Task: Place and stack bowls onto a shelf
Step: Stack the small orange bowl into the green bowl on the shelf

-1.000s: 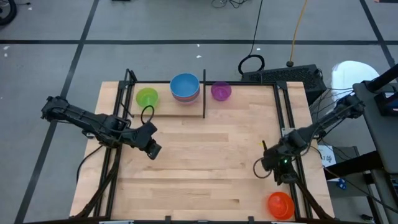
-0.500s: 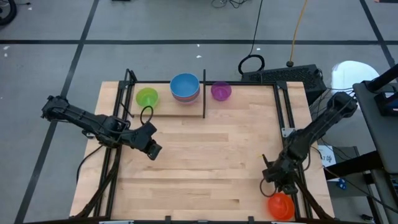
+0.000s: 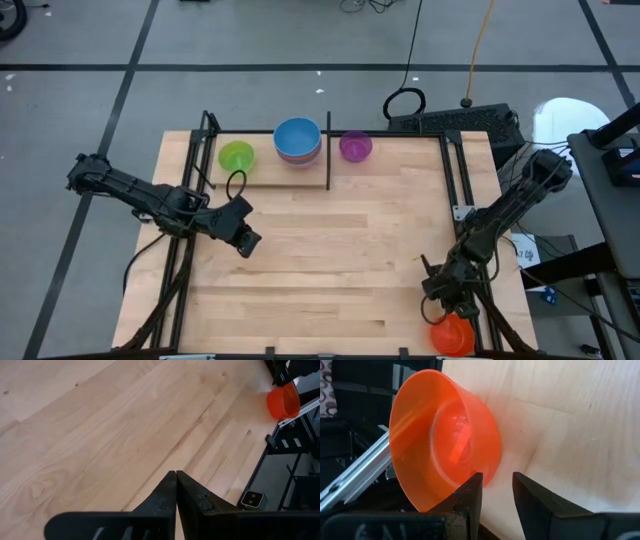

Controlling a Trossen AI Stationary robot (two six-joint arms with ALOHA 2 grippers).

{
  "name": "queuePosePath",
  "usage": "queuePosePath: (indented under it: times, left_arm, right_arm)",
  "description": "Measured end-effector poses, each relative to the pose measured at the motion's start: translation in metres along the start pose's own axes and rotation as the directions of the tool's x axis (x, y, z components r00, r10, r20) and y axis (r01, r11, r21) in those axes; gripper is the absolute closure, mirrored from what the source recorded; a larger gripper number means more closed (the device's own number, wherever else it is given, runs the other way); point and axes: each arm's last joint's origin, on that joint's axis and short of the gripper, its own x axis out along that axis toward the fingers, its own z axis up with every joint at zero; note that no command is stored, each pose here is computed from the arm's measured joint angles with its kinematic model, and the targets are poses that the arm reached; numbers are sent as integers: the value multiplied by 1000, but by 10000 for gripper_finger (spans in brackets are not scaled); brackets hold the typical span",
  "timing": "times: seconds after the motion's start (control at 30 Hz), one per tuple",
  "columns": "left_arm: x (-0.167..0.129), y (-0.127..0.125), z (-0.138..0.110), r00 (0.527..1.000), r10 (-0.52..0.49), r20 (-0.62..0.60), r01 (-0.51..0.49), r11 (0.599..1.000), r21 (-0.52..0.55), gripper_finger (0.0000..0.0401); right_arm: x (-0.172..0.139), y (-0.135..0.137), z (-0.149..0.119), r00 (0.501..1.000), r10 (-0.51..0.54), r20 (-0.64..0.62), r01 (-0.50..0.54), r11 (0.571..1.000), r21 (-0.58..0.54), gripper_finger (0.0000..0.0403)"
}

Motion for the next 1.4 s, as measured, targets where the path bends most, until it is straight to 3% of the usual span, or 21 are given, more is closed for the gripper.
queuePosePath:
  times: [0.2,0.37,0.63,0.77,0.97,1.2,1.4]
  left_arm:
    - [0,0,0,1000,0,0,0,1000,8,381]
    - [0,0,0,1000,0,0,0,1000,14,393]
    - [0,0,0,1000,0,0,0,1000,14,384]
    - [0,0,0,1000,-1,0,1,1000,14,382]
    - [0,0,0,1000,-1,-1,1,1000,19,397]
    - [0,0,0,1000,-2,1,2,1000,15,382]
    - [0,0,0,1000,-2,2,2,1000,7,392]
  right_arm:
    - [-6,-4,2,1000,-6,13,6,1000,23,298]
    - [-12,-8,7,998,-4,56,5,1000,-22,298]
    - [-18,-17,13,992,-65,112,64,998,12,298]
    - [-20,-13,13,996,17,87,-20,999,33,298]
    - [-24,0,11,989,114,98,-112,993,-25,298]
    - [-18,-5,4,995,-33,97,34,999,-2,298]
    - [-14,-4,5,996,-29,82,29,1000,-1,298]
